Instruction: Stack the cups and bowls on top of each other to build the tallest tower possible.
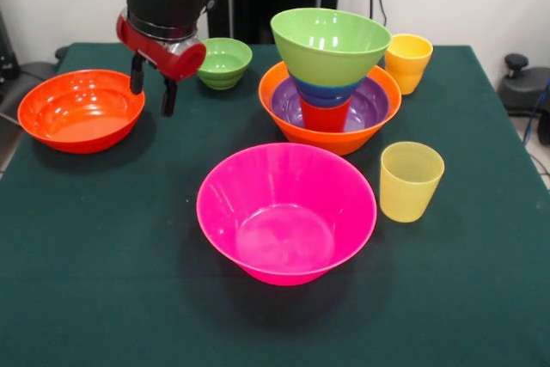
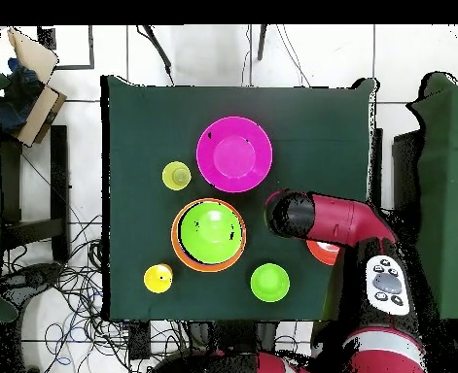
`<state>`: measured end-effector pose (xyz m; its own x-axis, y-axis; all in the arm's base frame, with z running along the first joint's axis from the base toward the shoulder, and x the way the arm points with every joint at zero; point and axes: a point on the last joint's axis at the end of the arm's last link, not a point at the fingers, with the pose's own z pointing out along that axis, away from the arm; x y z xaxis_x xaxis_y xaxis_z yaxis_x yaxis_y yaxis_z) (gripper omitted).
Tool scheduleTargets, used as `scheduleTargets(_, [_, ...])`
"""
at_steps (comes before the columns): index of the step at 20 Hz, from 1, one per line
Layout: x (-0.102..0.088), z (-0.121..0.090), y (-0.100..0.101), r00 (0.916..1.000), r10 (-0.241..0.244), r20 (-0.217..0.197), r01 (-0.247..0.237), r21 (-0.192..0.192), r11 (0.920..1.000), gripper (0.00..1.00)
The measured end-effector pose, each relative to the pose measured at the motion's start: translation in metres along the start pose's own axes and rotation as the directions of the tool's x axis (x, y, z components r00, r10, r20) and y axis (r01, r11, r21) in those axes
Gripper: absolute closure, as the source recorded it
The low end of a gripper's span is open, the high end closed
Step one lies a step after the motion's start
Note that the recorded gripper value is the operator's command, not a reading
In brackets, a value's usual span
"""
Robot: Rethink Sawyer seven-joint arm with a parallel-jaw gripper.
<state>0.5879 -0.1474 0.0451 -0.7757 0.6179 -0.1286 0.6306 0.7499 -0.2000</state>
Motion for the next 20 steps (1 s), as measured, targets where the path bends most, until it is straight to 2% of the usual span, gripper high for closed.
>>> scheduleTargets(6, [0.016, 0.006, -0.02, 0.9994, -0.032, -0.012, 0.033, 0.047, 0.9983, 0.0])
scheduleTargets(9, [0.025, 0.018, -0.038, 0.9971, -0.077, 0.004, 0.076, 0.086, 0.9934, 0.0])
scheduleTargets(13, [0.03, 0.031, -0.05, 0.9939, -0.109, 0.018, 0.106, 0.106, 0.9887, 0.0])
scheduleTargets(14, [0.034, 0.041, -0.056, 0.9908, -0.133, 0.026, 0.129, 0.114, 0.985, 0.0])
scheduleTargets(20, [0.047, 0.065, -0.064, 0.9845, -0.172, 0.034, 0.167, 0.114, 0.9793, 0.0])
